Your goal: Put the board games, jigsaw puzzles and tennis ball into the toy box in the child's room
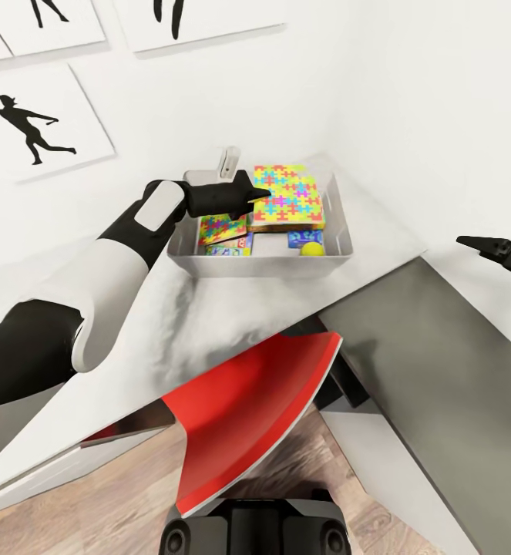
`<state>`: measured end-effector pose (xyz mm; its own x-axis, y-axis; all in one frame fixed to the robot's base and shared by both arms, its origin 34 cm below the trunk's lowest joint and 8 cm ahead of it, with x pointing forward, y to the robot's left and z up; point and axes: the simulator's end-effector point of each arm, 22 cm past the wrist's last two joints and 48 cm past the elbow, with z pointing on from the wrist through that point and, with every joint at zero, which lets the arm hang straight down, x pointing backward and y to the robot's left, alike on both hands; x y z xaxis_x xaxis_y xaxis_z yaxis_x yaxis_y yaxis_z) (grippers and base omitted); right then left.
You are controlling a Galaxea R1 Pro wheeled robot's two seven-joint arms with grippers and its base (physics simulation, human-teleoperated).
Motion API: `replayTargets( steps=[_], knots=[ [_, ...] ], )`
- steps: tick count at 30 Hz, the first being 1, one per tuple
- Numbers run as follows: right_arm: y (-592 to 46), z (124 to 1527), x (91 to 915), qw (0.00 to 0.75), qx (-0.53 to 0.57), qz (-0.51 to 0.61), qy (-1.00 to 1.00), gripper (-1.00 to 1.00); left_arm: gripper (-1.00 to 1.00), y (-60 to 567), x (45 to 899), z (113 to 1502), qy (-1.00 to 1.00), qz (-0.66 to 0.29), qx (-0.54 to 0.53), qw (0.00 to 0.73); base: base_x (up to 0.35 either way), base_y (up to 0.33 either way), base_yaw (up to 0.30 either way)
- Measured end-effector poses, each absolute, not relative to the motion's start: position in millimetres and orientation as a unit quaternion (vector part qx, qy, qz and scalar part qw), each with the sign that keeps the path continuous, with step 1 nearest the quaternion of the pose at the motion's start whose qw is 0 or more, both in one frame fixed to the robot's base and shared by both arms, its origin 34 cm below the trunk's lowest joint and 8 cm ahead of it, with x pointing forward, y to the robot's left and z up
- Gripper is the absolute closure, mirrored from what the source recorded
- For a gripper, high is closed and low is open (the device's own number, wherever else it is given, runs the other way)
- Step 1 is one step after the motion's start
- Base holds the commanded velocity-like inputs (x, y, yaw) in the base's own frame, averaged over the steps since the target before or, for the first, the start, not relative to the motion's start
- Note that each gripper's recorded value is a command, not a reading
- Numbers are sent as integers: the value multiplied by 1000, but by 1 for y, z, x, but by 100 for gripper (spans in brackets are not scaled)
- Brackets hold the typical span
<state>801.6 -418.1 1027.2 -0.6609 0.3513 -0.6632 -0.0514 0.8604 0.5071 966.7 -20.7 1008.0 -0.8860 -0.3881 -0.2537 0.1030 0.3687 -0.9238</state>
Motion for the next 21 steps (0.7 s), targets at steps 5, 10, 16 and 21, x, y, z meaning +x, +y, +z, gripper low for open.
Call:
replayTargets(
  steps=[5,10,16,21],
  knots=[
    [-418,1027,802,403,86,250,876,-100,100,-21,967,1007,797,-555,-90,221,0,0,-20],
    [-418,1027,802,403,86,250,876,-100,100,-21,966,1007,797,-555,-90,221,0,0,-8],
    [-418,1027,802,403,86,250,876,-100,100,-21,966,1007,797,-555,-90,221,0,0,-4],
    [-418,1027,802,403,86,250,876,-100,100,-20,966,1007,798,-554,-89,221,0,0,-1]
  ],
)
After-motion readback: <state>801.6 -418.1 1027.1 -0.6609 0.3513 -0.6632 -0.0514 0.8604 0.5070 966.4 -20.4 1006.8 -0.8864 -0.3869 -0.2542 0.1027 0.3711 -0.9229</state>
